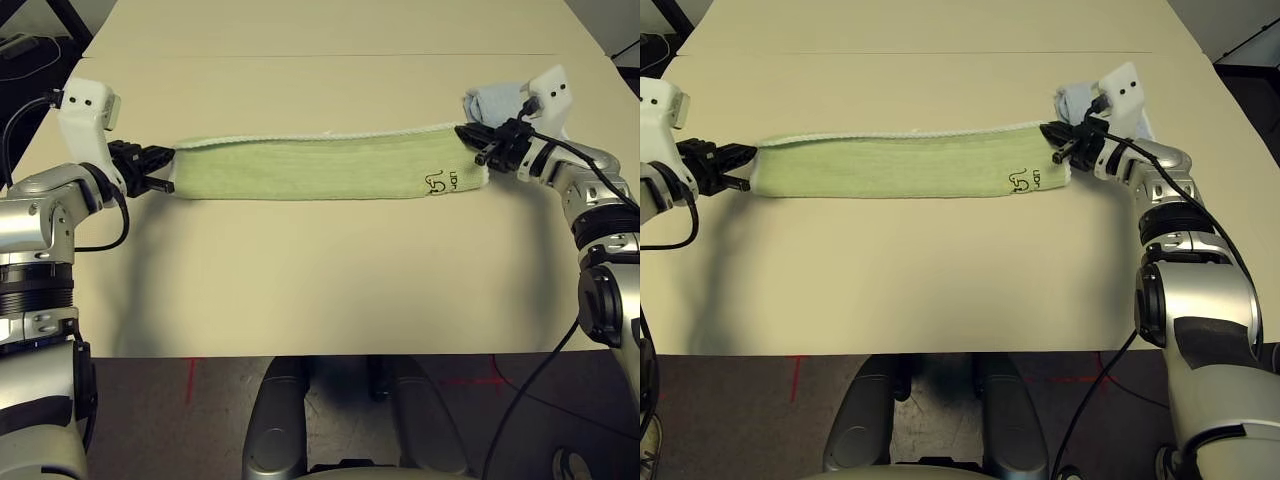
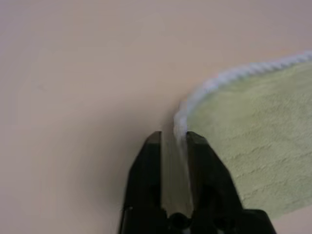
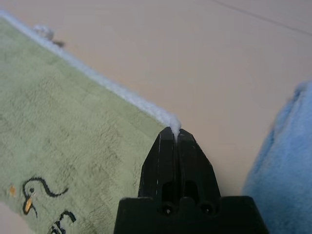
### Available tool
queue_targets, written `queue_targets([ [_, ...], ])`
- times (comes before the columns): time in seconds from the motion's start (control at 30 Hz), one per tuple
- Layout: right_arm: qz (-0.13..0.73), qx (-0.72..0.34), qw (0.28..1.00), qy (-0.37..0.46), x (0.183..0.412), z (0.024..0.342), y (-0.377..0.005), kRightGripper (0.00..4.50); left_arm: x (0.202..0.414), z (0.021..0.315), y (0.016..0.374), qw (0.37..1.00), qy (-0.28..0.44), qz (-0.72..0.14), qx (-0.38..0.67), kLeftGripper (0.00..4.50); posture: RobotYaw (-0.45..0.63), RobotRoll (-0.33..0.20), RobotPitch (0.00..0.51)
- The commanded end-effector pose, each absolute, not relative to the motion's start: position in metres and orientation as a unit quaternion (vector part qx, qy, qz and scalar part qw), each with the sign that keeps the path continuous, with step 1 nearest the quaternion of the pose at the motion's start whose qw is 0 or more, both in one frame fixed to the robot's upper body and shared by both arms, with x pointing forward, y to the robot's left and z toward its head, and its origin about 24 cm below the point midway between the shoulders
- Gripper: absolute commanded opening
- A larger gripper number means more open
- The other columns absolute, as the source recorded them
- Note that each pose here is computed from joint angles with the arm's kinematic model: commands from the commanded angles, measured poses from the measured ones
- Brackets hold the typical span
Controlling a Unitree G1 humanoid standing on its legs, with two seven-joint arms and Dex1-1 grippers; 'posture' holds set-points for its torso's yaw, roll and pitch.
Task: Fold the towel and set it aside.
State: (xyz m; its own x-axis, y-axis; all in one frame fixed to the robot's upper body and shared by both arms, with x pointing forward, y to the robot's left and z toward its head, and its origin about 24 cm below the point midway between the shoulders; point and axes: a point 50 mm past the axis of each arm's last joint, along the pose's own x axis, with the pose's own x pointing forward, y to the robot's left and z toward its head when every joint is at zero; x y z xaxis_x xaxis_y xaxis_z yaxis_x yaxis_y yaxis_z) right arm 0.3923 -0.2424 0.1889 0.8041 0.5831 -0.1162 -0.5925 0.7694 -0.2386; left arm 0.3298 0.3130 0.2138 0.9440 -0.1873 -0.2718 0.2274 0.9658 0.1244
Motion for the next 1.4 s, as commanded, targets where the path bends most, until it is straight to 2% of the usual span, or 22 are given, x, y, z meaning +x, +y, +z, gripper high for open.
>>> queue_targets([
  [0.03,0.314,-0.143,0.937,0.054,0.390,0.177,-0.246,0.57,0.327,0.204,0.314,0.978,0.158,-0.109,0.081,2.56,0.14,0.000,0.269],
  [0.07,0.314,-0.143,0.937,0.054,0.390,0.177,-0.246,0.80,0.326,0.204,0.314,0.978,0.161,-0.110,0.081,2.94,0.14,0.000,0.269],
  [0.2,0.307,-0.147,0.939,0.045,0.390,0.182,-0.247,2.25,0.321,0.207,0.317,0.977,0.161,-0.111,0.083,4.48,0.13,0.000,0.272],
  [0.4,0.291,-0.118,0.949,-0.009,0.390,0.194,-0.252,4.47,0.316,0.218,0.317,0.979,0.130,-0.137,0.079,4.50,0.14,0.000,0.269],
  [0.57,0.316,-0.066,0.944,-0.061,0.386,0.202,-0.252,4.47,0.312,0.230,0.304,0.977,0.057,-0.191,0.074,4.50,0.14,0.000,0.269],
  [0.77,0.339,-0.023,0.936,-0.093,0.379,0.206,-0.254,4.47,0.301,0.228,0.289,0.967,0.018,-0.247,0.065,4.50,0.13,0.000,0.254],
  [0.87,0.311,-0.017,0.946,-0.092,0.376,0.203,-0.263,4.47,0.297,0.227,0.292,0.968,0.007,-0.242,0.073,4.50,0.13,0.000,0.254],
  [1.07,0.202,0.020,0.973,-0.107,0.369,0.190,-0.285,4.47,0.300,0.224,0.304,0.985,-0.026,-0.162,0.060,4.50,0.12,0.000,0.244],
  [1.4,0.212,0.050,0.970,-0.112,0.362,0.178,-0.285,4.47,0.289,0.206,0.291,0.974,-0.044,-0.217,0.047,4.50,0.13,0.000,0.240],
])
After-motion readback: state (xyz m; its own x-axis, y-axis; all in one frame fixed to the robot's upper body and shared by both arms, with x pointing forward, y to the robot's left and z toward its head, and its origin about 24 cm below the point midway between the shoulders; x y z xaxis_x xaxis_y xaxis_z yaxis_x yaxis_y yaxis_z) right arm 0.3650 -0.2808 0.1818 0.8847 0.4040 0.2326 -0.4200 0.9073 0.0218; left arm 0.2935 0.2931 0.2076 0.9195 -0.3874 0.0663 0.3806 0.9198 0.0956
